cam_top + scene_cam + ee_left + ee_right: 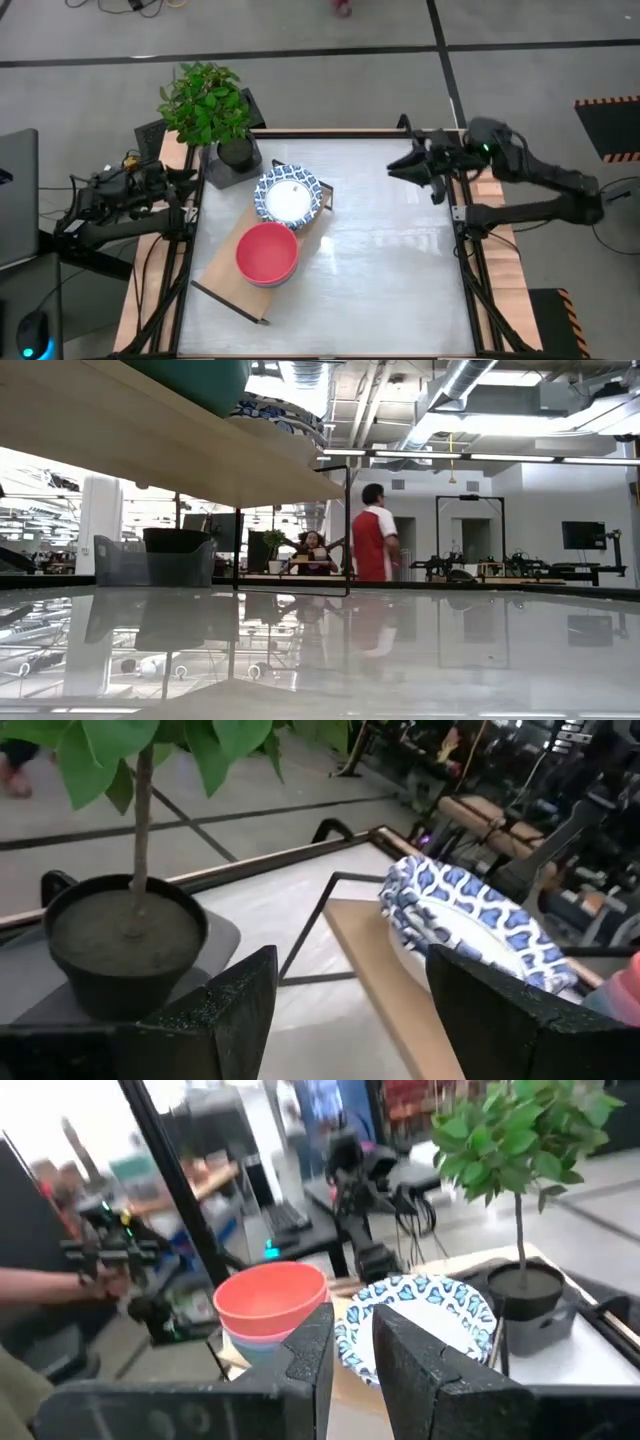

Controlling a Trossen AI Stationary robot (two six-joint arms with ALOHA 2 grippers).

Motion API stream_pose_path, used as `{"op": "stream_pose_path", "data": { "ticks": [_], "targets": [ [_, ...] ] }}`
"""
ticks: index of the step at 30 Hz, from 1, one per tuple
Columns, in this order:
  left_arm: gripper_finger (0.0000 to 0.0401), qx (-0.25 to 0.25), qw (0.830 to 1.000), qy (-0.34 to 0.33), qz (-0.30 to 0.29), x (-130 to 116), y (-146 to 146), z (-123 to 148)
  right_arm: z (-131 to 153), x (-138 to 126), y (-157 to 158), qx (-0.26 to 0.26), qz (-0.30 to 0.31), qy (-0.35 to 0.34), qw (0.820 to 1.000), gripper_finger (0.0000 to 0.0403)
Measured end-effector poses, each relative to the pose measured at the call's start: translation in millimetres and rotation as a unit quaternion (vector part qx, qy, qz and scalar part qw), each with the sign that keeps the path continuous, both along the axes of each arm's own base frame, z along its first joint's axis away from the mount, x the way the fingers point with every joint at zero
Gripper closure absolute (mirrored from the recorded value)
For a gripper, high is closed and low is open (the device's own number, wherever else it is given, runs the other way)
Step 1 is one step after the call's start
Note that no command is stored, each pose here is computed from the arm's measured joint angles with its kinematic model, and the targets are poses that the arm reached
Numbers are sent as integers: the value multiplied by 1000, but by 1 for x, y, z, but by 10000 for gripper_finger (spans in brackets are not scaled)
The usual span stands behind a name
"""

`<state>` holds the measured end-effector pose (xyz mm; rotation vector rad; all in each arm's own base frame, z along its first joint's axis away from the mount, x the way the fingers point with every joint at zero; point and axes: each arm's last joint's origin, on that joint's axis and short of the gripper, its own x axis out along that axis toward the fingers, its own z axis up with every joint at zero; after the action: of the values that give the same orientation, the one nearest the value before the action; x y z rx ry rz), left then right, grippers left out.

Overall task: Place and stack bowls onto a shelf
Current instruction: Return to Home Position

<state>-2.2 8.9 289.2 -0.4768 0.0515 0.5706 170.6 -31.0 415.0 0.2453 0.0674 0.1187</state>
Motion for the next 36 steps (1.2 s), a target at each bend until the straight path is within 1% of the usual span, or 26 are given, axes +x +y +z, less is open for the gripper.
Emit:
{"op": "stream_pose_path", "data": {
  "ticks": [5, 8, 10, 12, 16, 20, 21, 23, 25, 27, 29, 32, 33, 36],
  "targets": [
    [159, 24, 1000, -6, -15, 0, -1, 4, -45, -38, 6, 32, -18, -90, 995, 305],
    [159, 42, 998, -20, -53, 0, -3, 9, -67, -57, 11, 45, -18, -130, 990, 305],
    [159, 48, 996, -19, -67, 1, -3, 9, -78, -69, 14, 47, -11, -159, 986, 305],
    [159, 50, 996, -18, -67, 1, -3, 9, -90, -79, 18, 48, -5, -178, 983, 305],
    [159, 47, 997, -18, -58, 1, -3, 9, -107, -100, 22, 44, -14, -215, 975, 305],
    [159, 35, 996, -18, -76, 12, -2, -1, -128, -113, 25, 48, -13, -237, 970, 305],
    [159, 31, 996, -20, -80, 16, -1, -4, -134, -115, 26, 51, -19, -240, 969, 305],
    [159, 23, 995, -24, -91, 25, 0, -13, -142, -110, 24, 61, -22, -232, 971, 305],
    [159, 11, 994, -22, -108, 35, 1, -23, -150, -106, 23, 73, -26, -204, 976, 305],
    [159, 8, 992, -36, -124, 44, 2, -31, -152, -104, 22, 87, -26, -204, 975, 305],
    [159, 5, 989, -50, -139, 53, 4, -40, -161, -100, 22, 101, -25, -184, 977, 305],
    [159, 11, 983, -84, -164, 68, 5, -54, -165, -100, 22, 103, -23, -182, 978, 305],
    [159, 13, 980, -93, -175, 72, 5, -59, -164, -100, 22, 99, -22, -189, 977, 305],
    [159, 23, 969, -120, -212, 82, 3, -72, -167, -99, 22, 85, -24, -176, 980, 305]
  ]
}}
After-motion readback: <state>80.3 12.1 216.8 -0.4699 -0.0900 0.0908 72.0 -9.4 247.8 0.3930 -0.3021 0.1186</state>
